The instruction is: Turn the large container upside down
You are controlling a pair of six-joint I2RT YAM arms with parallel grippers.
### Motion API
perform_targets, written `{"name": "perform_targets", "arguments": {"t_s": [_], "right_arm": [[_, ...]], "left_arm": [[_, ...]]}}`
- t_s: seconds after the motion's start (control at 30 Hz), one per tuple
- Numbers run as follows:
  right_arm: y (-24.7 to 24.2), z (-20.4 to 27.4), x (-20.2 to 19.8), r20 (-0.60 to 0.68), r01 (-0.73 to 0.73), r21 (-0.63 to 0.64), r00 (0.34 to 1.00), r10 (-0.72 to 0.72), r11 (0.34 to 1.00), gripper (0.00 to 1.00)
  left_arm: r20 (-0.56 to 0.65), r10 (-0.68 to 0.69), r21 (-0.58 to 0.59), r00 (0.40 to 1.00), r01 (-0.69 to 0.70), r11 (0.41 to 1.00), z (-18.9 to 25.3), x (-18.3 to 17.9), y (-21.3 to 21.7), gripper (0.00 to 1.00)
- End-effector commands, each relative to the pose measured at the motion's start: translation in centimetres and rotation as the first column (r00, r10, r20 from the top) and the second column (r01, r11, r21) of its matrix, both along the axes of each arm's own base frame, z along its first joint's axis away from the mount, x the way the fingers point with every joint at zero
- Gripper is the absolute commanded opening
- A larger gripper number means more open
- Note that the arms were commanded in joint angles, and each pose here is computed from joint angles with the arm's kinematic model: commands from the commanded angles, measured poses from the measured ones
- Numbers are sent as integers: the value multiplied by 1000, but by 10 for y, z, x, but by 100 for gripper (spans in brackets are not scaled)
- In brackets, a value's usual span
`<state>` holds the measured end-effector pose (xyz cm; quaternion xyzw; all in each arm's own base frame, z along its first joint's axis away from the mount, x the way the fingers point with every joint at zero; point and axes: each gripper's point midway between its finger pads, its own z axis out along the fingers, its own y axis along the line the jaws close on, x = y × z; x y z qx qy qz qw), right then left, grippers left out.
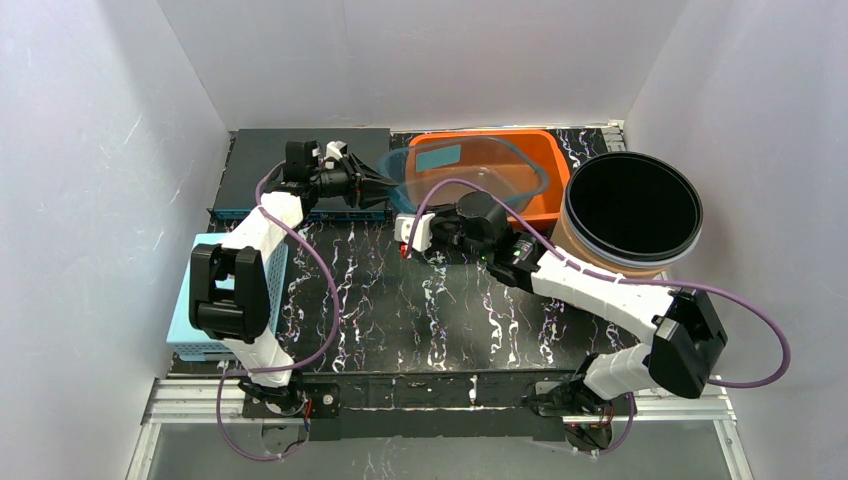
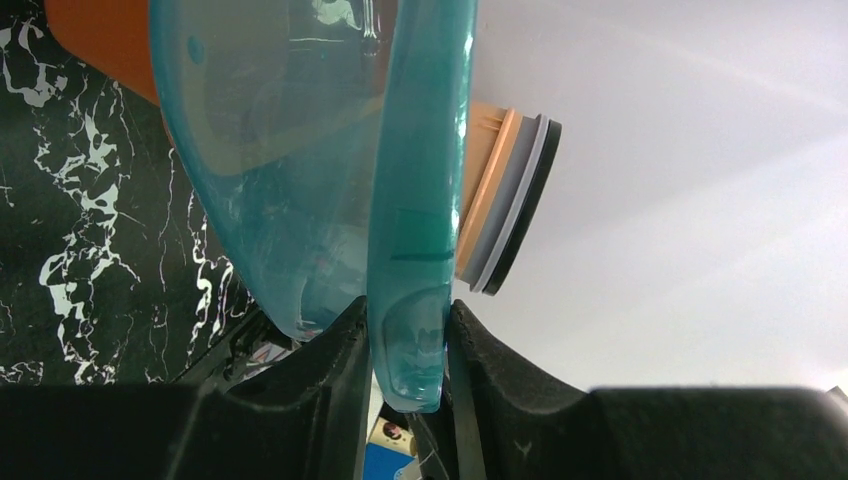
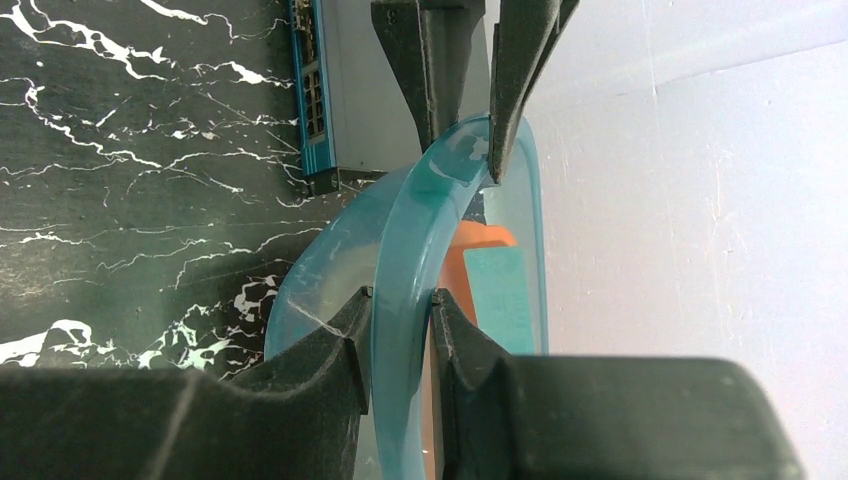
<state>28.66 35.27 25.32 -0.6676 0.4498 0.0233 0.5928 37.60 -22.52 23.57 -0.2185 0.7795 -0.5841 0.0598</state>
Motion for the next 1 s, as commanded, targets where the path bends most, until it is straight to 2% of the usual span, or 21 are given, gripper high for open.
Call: {"name": "perform_targets", "arguments": {"t_s": [0.0,0.07,0.1,0.27,0.5,0.63,0.87,0.97], "right_arm": [[5,26,-13,-5,-16,105,1000,16,994,8],[3,33,-14,-41,15,155,999,-9,988,37],[2,39,-14,-53,29,188,998,-20,982,44],[-3,62,-22,-97,54,317,995,-25,947,65],[-23,91,-20,-136,152,432,985,-102,889,75],[-34,100,-13,-189,242,477,967,-170,845,78],[-43,113,-9,-299,352,548,930,-215,759,79],[-45,113,-7,-331,380,564,917,-221,733,81]], "left_arm": [[222,-16,-11,975,19,1000,50,-5,-2,0],[271,-2,-13,963,6,1000,61,-5,-1,0],[288,5,-21,958,1,1000,65,-5,-1,0],[339,41,-68,940,-19,997,75,-2,-1,0],[416,62,-57,907,-42,998,83,-9,2,0],[439,44,-53,897,-23,998,88,-13,2,0],[581,38,-24,813,-30,999,115,-15,5,0],[573,28,-25,819,-17,1000,113,-14,3,0]]}}
